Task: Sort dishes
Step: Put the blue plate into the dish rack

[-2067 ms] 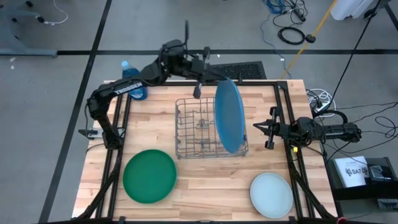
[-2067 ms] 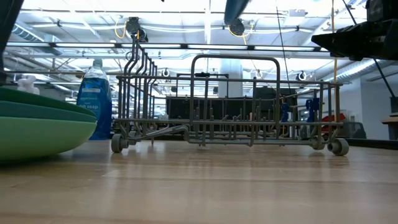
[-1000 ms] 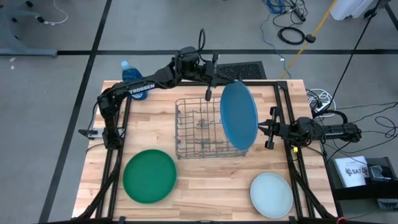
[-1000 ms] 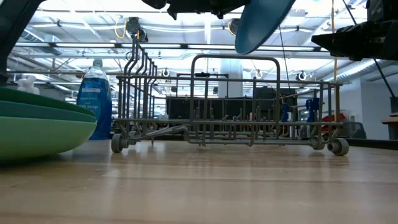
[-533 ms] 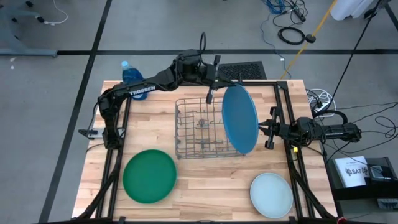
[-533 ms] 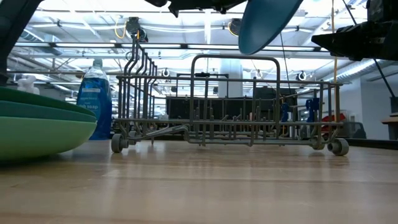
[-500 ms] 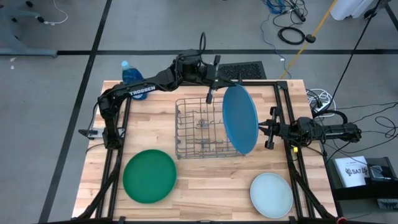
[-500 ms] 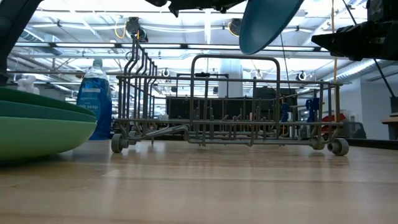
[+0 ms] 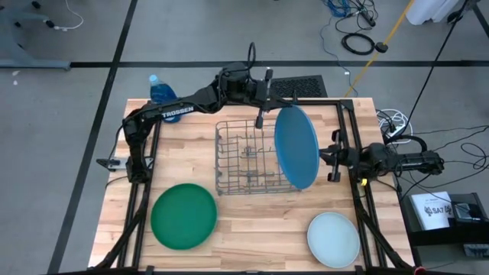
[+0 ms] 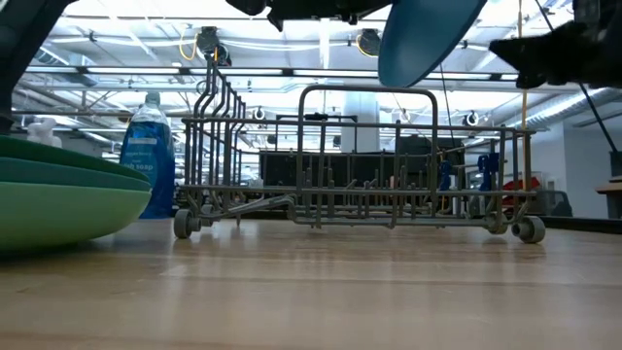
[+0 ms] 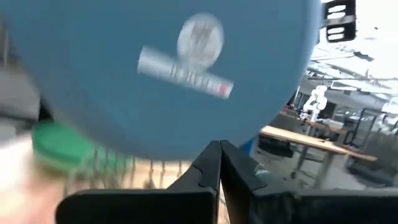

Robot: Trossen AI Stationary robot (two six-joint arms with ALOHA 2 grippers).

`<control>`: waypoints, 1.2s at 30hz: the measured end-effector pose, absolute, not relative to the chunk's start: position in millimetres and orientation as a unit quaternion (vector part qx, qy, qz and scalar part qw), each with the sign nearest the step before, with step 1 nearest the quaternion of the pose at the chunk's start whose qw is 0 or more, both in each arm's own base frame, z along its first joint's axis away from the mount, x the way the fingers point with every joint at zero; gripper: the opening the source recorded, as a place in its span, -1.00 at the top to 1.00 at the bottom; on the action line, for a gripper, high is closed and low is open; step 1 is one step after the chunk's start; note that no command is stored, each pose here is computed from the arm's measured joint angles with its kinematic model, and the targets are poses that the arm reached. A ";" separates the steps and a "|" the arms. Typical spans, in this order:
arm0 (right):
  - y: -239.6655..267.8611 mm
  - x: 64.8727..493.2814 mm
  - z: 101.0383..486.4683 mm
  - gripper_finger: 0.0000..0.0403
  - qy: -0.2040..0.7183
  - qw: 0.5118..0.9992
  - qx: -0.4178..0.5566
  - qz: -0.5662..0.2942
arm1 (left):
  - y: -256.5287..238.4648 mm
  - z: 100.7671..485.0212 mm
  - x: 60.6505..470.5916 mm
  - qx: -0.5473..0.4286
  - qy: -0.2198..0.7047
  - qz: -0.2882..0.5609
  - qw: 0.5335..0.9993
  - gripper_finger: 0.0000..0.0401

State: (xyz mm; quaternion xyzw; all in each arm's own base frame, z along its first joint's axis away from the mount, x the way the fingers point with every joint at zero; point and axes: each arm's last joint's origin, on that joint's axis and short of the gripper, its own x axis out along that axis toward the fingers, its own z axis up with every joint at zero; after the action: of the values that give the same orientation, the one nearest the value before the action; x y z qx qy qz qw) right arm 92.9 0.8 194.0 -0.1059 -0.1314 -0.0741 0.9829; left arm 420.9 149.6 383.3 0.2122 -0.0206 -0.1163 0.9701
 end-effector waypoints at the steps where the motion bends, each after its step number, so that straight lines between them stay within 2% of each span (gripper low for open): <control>1: 0.8 92.4 195.5 0.98 -0.140 0.983 -0.091 -0.073 | 149.6 383.3 420.9 0.218 -0.021 -0.116 0.969 1.00; 6: 0.4 89.4 203.9 0.98 -0.190 0.979 -0.024 -0.070 | 149.6 384.3 420.9 0.225 -0.027 -0.115 0.967 1.00; 11: -2.0 84.2 213.8 0.98 -0.254 0.959 0.102 -0.079 | 149.6 384.9 420.9 0.228 -0.030 -0.114 0.967 1.00; 15: -0.6 79.6 224.1 0.98 -0.291 0.951 0.100 -0.046 | 149.6 385.2 420.9 0.236 -0.032 -0.114 0.964 1.00; 19: -1.4 66.5 256.0 0.98 -0.337 0.934 0.108 -0.041 | 149.6 385.4 420.9 0.243 -0.034 -0.113 0.963 1.00; 23: -1.9 63.3 288.9 0.92 -0.295 0.951 0.077 -0.058 | 149.6 385.4 420.9 0.254 -0.035 -0.113 0.960 1.00; 27: -1.8 75.0 322.7 0.64 -0.231 0.968 0.055 -0.077 | 149.6 385.2 420.9 0.253 -0.034 -0.113 0.960 1.00; 36: 1.4 105.3 418.8 -0.36 -0.053 0.993 0.070 -0.074 | 149.6 384.8 420.8 0.253 -0.032 -0.114 0.960 1.00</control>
State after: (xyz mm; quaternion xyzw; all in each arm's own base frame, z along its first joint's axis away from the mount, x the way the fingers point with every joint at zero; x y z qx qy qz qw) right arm 105.3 1.4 418.8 0.0704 -0.0529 -0.0739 0.9934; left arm 420.8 149.6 384.8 0.2531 -0.0318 -0.1136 0.9602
